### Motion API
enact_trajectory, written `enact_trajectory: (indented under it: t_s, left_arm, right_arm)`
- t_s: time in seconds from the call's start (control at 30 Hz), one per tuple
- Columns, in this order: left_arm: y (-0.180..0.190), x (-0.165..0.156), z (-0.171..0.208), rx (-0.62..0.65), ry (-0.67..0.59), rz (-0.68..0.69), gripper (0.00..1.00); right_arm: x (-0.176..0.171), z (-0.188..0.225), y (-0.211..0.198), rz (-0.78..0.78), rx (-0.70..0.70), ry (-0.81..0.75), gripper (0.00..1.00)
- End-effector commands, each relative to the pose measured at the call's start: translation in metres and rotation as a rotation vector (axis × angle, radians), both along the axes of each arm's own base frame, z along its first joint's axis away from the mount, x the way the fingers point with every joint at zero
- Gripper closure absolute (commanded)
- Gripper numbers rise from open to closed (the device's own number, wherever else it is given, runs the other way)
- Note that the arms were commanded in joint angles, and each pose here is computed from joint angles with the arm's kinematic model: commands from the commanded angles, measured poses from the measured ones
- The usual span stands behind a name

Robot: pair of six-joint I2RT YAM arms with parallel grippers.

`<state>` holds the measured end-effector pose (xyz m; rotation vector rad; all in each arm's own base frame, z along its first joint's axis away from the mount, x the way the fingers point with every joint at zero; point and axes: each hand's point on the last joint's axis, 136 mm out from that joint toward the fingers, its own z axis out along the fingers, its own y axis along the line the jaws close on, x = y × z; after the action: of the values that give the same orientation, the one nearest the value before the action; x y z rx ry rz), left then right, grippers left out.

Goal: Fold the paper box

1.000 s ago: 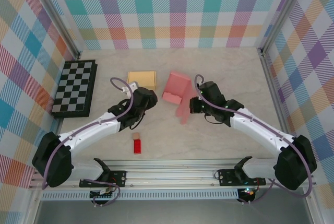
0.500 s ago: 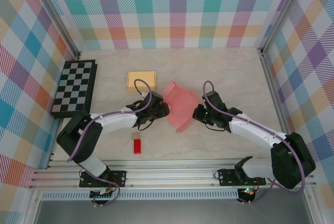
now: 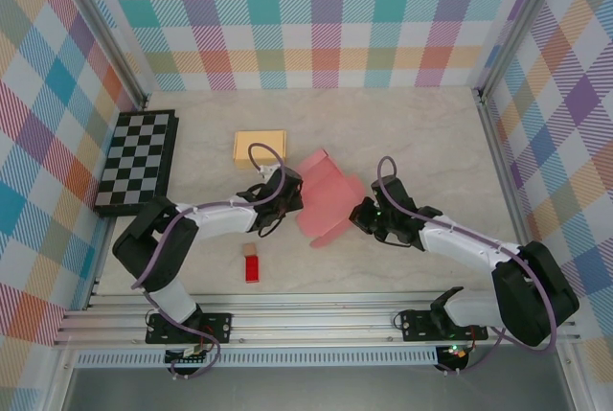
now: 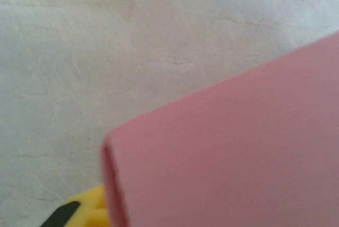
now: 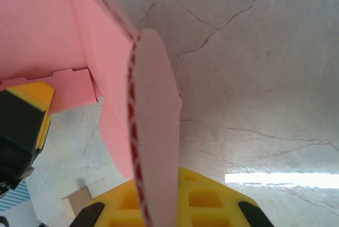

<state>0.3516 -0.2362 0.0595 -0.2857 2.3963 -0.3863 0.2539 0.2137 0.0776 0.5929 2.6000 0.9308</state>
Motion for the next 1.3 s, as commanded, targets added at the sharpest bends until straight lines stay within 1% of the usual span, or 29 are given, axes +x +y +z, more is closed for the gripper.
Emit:
enact_trajectory:
  t_s: [0.0,0.03,0.1,0.13,0.27,0.37,0.47,0.5,0.57,0.67,0.8,0.9,1.03,1.07,1.17,1.23,1.27]
  left_arm:
    - [0.000,0.011,-0.005,0.041,-0.011,0.006,0.97]
    - [0.001,0.011,-0.008,0.060,0.001,0.001,1.00]
    - [0.006,0.012,-0.012,0.131,0.016,-0.006,1.00]
    - [0.010,0.012,-0.012,0.168,0.019,-0.011,1.00]
    - [0.016,0.014,-0.009,0.316,0.013,-0.106,1.00]
    - [0.013,0.014,-0.008,0.382,0.001,-0.210,1.00]
    - [0.007,0.012,-0.005,0.427,-0.015,-0.323,1.00]
    - [0.004,0.011,-0.003,0.438,-0.023,-0.362,1.00]
    - [0.003,0.011,0.000,0.462,-0.042,-0.410,1.00]
    - [0.004,0.011,0.002,0.509,-0.056,-0.455,1.00]
    - [0.007,0.013,-0.001,0.565,-0.050,-0.489,1.00]
    - [0.008,0.012,-0.006,0.583,-0.047,-0.496,1.00]
    - [0.006,0.010,-0.012,0.575,-0.038,-0.508,1.00]
    - [0.006,0.010,-0.013,0.572,-0.037,-0.510,1.00]
    - [0.005,0.009,-0.017,0.565,-0.033,-0.509,1.00]
    - [0.004,0.009,-0.018,0.557,-0.030,-0.507,0.99]
    - [0.003,0.009,-0.016,0.547,-0.026,-0.501,0.97]
  right_arm:
    - [-0.008,-0.002,0.007,0.008,0.045,0.035,0.92]
    - [-0.007,0.000,0.008,0.014,0.041,0.033,0.86]
    - [-0.009,0.004,0.004,0.035,0.002,0.023,0.73]
    - [-0.009,0.007,0.000,0.049,-0.027,0.011,0.69]
    - [-0.014,0.028,-0.026,0.097,-0.178,-0.083,0.57]
    - [-0.015,0.052,-0.041,0.174,-0.288,-0.185,0.47]
    - [-0.006,0.082,-0.039,0.306,-0.374,-0.312,0.44]
    - [0.000,0.093,-0.036,0.351,-0.400,-0.356,0.43]
    - [0.018,0.104,-0.031,0.389,-0.457,-0.402,0.41]
    - [0.049,0.112,-0.014,0.409,-0.405,-0.426,0.41]
    - [0.082,0.098,0.011,0.405,-0.299,-0.384,0.43]
    - [0.094,0.078,0.016,0.383,-0.278,-0.325,0.44]
    - [0.100,0.054,0.015,0.373,-0.275,-0.281,0.44]
    - [0.101,0.049,0.015,0.376,-0.271,-0.276,0.47]
    - [0.102,0.037,0.012,0.371,-0.265,-0.249,0.60]
    - [0.099,0.031,0.008,0.358,-0.274,-0.232,0.64]
    - [0.096,0.027,0.006,0.352,-0.275,-0.219,0.66]
